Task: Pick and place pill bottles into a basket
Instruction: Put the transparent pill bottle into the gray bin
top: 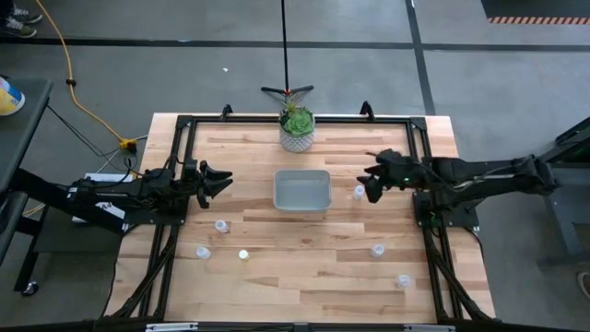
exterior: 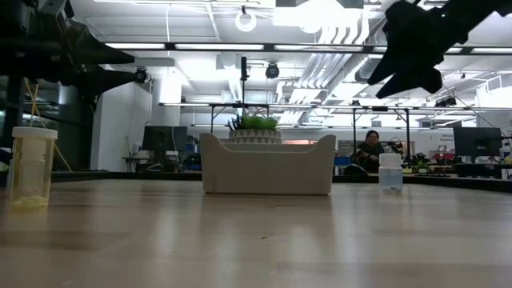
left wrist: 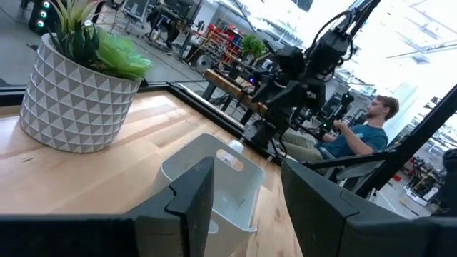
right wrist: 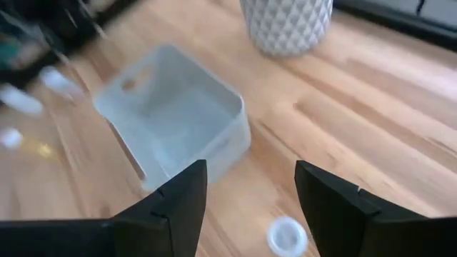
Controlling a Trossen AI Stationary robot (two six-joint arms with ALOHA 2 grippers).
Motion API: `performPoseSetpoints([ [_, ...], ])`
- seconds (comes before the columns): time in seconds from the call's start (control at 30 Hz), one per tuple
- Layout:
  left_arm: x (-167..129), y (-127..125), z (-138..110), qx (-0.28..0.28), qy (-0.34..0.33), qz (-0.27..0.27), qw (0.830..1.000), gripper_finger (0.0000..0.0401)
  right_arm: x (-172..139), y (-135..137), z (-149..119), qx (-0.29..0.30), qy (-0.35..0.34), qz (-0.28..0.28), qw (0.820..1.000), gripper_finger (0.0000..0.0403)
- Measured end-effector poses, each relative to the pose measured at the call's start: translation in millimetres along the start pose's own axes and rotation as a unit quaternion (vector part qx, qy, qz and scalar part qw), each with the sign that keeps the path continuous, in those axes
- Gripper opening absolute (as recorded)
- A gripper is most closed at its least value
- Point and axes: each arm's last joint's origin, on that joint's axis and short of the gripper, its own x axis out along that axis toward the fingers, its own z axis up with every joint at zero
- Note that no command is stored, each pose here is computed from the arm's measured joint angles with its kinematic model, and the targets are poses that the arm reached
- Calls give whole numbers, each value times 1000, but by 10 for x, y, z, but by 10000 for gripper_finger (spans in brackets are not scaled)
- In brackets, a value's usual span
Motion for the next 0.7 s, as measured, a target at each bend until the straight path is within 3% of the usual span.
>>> performPoseSetpoints([
  [0.27,0,7,-11,2,6,4,1000,200,285,106,-86,-68,102,23,992,205],
  [0.7,0,9,-14,2,8,4,1000,200,564,54,-244,-164,162,-64,971,263],
])
